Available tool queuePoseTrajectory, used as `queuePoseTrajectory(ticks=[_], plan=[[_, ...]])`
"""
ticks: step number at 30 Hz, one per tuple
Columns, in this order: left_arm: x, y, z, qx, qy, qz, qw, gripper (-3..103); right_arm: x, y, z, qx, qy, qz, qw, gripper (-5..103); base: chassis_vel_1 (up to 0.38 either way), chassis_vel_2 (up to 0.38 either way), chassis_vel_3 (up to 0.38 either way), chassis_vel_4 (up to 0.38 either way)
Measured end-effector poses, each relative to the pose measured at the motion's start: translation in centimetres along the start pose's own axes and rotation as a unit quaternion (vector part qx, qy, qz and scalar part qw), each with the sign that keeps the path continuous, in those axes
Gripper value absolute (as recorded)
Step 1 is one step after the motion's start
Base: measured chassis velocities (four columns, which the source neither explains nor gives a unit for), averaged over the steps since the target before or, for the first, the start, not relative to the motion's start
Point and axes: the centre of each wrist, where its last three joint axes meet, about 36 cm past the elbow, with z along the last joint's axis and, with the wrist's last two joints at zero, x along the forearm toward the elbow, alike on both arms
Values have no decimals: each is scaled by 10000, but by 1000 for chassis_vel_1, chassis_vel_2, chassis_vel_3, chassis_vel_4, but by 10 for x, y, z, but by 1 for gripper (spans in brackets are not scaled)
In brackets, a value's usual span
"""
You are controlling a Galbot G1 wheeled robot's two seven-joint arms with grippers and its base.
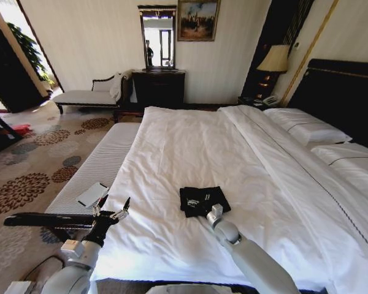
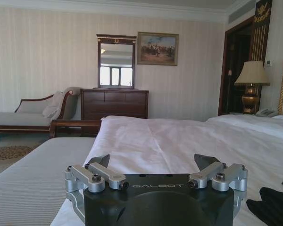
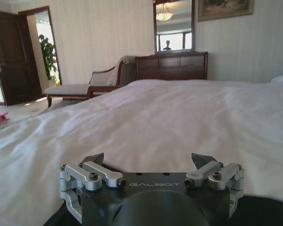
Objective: Fold the clothes on the bed.
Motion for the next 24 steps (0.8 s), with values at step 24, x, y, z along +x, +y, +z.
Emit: queuePoseTrajectory(ticks=[24], plan=[[0, 0, 0, 0, 1, 1, 10000, 100, 195, -132, -36, 1072, -1342, 2260, 9589, 100, 0, 0, 0, 0]])
